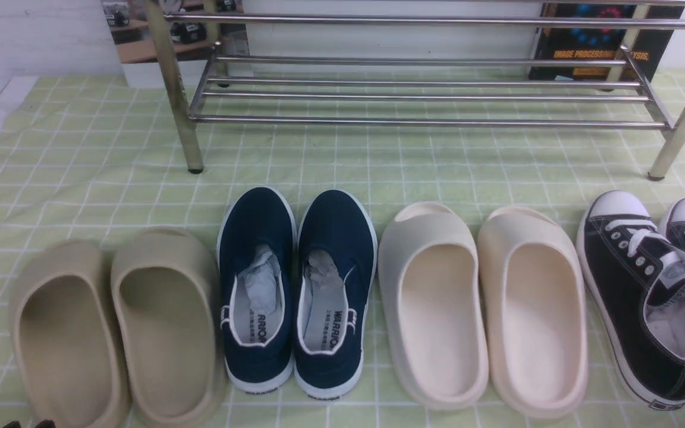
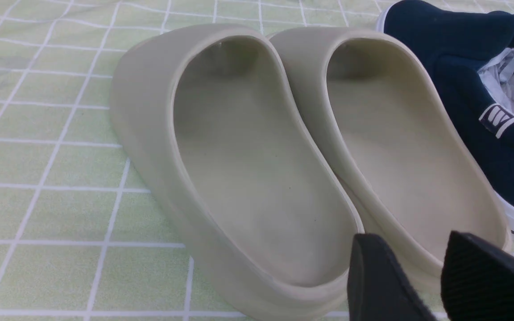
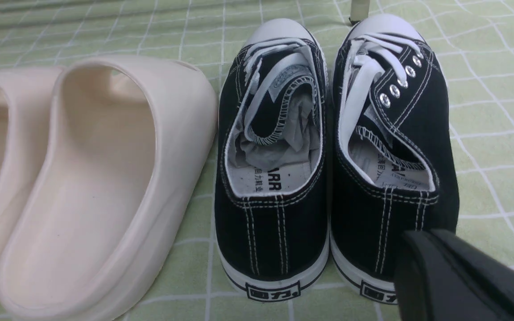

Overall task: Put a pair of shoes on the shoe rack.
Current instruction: Use the right arm to grab the shoe closest to it, then use the right arm to put a shoe into the shoe rack, then use the right arm to grab the shoe closest to it, then use the right arm to put a shoe into the shoe rack

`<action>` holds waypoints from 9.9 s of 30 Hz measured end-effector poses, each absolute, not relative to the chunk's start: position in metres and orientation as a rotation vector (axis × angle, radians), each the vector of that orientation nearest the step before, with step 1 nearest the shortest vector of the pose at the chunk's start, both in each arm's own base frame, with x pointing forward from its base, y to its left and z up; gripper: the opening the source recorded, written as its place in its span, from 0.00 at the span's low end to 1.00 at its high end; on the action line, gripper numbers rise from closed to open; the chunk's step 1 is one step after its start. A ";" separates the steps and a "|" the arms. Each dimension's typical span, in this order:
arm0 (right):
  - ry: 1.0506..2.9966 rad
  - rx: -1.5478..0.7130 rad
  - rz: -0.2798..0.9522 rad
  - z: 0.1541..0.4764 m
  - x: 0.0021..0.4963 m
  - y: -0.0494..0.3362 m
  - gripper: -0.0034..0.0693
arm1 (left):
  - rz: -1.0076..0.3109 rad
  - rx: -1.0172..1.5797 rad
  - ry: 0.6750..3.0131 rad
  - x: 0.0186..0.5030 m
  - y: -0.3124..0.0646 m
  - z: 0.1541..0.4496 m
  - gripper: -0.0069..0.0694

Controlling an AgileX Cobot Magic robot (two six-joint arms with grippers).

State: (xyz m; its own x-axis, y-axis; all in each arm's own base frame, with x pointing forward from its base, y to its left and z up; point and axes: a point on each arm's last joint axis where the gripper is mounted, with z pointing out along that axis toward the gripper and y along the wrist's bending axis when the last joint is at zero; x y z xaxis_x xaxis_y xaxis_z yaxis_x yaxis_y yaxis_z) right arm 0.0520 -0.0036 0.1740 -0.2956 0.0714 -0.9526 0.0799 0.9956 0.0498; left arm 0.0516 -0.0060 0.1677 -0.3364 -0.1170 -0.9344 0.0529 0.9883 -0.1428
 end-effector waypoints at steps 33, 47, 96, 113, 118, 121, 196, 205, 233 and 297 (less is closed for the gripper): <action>1.869 0.107 -0.012 0.174 0.052 -0.004 0.06 | -0.173 -0.046 1.906 0.052 -0.006 0.168 0.40; 1.450 0.077 -0.004 0.209 0.056 -0.003 0.07 | -0.173 -0.046 1.906 0.052 -0.006 0.168 0.40; 2.742 -0.086 0.100 0.226 0.285 0.040 0.83 | -0.173 -0.046 1.906 0.052 -0.006 0.168 0.40; 2.905 -0.021 0.129 0.212 0.305 0.047 0.08 | -0.173 -0.046 1.906 0.052 -0.006 0.168 0.40; 2.858 -0.123 0.130 0.258 0.316 0.059 0.08 | -0.173 -0.046 1.906 0.052 -0.006 0.168 0.40; 2.792 -0.224 0.141 0.283 0.338 0.077 0.08 | -0.173 -0.046 1.906 0.052 -0.006 0.168 0.40; 2.987 0.280 -0.193 0.197 0.337 -0.030 0.32 | -0.173 -0.046 1.906 0.052 -0.006 0.168 0.40; 2.797 0.077 -0.018 0.286 0.377 -0.002 0.32 | -0.173 -0.046 1.906 0.052 -0.006 0.168 0.40; 2.526 0.058 0.057 0.264 0.538 0.008 0.32 | -0.173 -0.046 1.906 0.052 -0.006 0.168 0.40; 2.713 -0.061 -0.040 0.274 0.430 0.006 0.05 | -0.173 -0.046 1.906 0.052 -0.006 0.168 0.40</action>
State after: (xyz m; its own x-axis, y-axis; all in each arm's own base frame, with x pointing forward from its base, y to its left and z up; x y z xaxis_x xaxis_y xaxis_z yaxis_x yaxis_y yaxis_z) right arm 0.4296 0.0060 0.2739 -0.9088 -0.0492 -0.4142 -0.0370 0.9986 -0.0375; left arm 0.0516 -0.0060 0.1677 -0.3357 -0.1170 -0.9347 0.0530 0.9883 -0.1428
